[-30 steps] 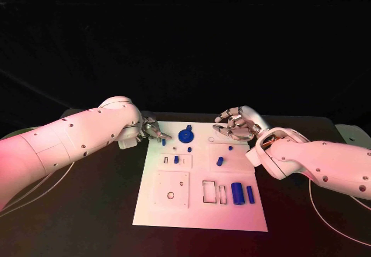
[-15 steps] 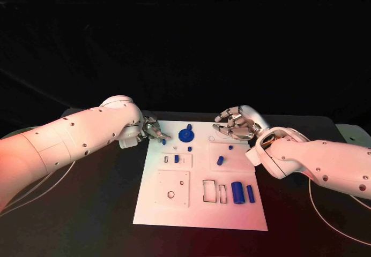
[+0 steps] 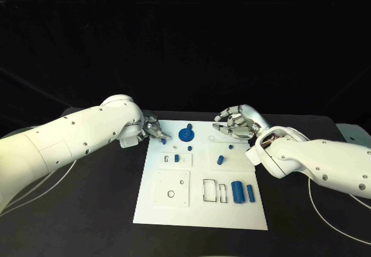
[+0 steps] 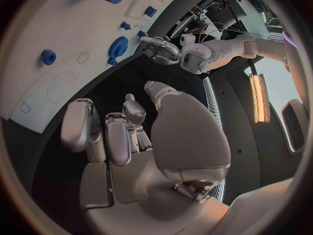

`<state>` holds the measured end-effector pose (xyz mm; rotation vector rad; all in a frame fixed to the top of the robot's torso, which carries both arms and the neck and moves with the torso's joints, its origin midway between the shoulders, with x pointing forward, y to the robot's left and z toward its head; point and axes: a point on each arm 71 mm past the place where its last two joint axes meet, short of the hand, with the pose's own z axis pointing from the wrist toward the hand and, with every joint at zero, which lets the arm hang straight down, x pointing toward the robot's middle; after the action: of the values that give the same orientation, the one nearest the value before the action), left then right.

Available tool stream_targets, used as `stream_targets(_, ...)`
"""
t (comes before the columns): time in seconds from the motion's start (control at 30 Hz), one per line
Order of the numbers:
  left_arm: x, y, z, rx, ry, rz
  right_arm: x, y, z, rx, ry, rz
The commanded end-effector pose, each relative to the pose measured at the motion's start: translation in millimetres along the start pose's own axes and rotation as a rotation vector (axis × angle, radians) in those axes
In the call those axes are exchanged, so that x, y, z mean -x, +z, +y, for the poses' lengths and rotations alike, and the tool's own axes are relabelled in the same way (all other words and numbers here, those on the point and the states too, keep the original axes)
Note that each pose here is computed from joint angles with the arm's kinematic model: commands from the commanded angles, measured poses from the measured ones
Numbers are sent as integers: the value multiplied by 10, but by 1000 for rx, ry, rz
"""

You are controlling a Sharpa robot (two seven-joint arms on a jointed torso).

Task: Assemble the parts on the task board

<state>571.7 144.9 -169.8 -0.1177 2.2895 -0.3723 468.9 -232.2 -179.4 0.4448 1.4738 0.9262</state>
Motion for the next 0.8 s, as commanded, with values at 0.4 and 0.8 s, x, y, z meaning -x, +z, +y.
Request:
stream_targets(0.4,-16,27,-30,2,-4,20,-11,-2,10,10,-1,7)
stream_targets(0.8,-30,32,-34,4,6,37,-9,-1,7,10,-2,7)
